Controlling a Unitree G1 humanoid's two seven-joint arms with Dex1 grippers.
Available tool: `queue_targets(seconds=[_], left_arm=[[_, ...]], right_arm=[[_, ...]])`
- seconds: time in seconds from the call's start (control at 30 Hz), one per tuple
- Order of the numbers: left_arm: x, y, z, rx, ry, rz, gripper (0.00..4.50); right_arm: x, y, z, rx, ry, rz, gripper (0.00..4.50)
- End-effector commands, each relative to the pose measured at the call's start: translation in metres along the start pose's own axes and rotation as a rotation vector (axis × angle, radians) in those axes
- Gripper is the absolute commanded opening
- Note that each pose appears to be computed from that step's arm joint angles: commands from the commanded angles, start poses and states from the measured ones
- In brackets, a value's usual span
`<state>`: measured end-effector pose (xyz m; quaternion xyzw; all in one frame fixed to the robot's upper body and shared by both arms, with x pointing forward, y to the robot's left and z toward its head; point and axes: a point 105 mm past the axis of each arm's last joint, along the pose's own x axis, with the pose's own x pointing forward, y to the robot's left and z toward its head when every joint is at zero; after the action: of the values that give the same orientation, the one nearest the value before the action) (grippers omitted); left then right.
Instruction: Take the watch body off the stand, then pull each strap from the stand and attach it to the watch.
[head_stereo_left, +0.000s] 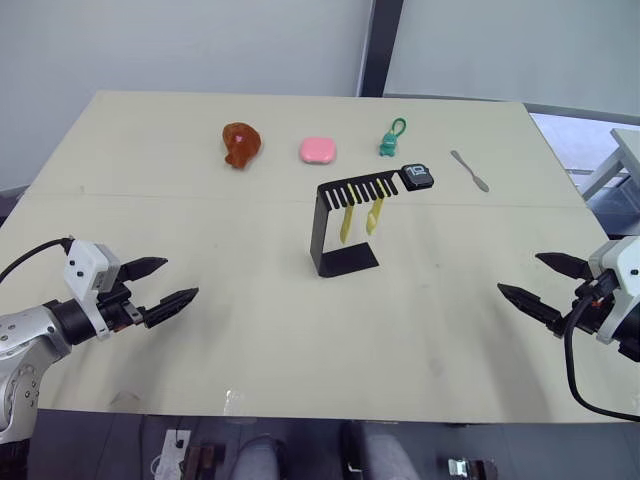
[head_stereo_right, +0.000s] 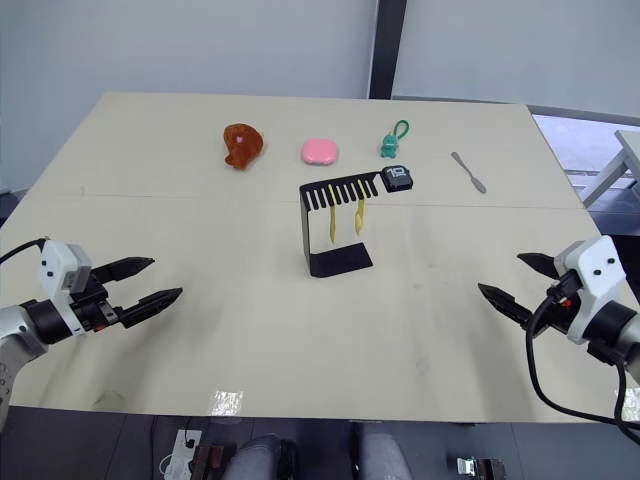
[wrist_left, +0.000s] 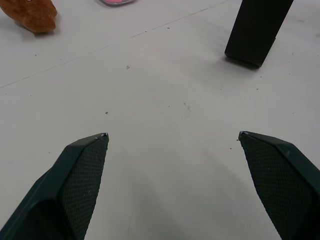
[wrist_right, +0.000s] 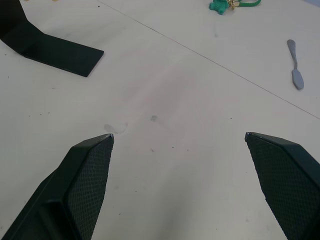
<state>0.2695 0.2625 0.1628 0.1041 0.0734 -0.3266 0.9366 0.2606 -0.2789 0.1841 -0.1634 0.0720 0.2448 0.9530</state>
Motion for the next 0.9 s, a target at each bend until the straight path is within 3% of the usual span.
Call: queue_targets(seconds=[0.03, 0.27, 0.5, 0.63, 0.9], left_arm=[[0.003, -0.002, 0.014, 0.056, -0.024, -0.006, 4.48], [0.016, -0.023, 0.04, 0.038, -0.103, -0.141, 4.48], [0.033, -0.055, 0.102, 0.097, -0.234, -0.369, 4.48], [0.05, -0.063, 0.14, 0.168, -0.338, -0.418, 4.48], [0.08, -0.068, 0.164, 0.284, -0.432, -0.469, 4.48]], right_arm=[[0.002, 0.003, 0.013, -0.056, -0.035, -0.015, 4.5], [0.011, 0.013, 0.033, -0.056, -0.082, -0.061, 4.5], [0.019, 0.047, 0.084, 0.026, -0.23, -0.055, 4.5], [0.03, 0.067, 0.114, 0.107, -0.332, -0.047, 4.5], [0.063, 0.08, 0.139, 0.25, -0.354, -0.089, 4.5]])
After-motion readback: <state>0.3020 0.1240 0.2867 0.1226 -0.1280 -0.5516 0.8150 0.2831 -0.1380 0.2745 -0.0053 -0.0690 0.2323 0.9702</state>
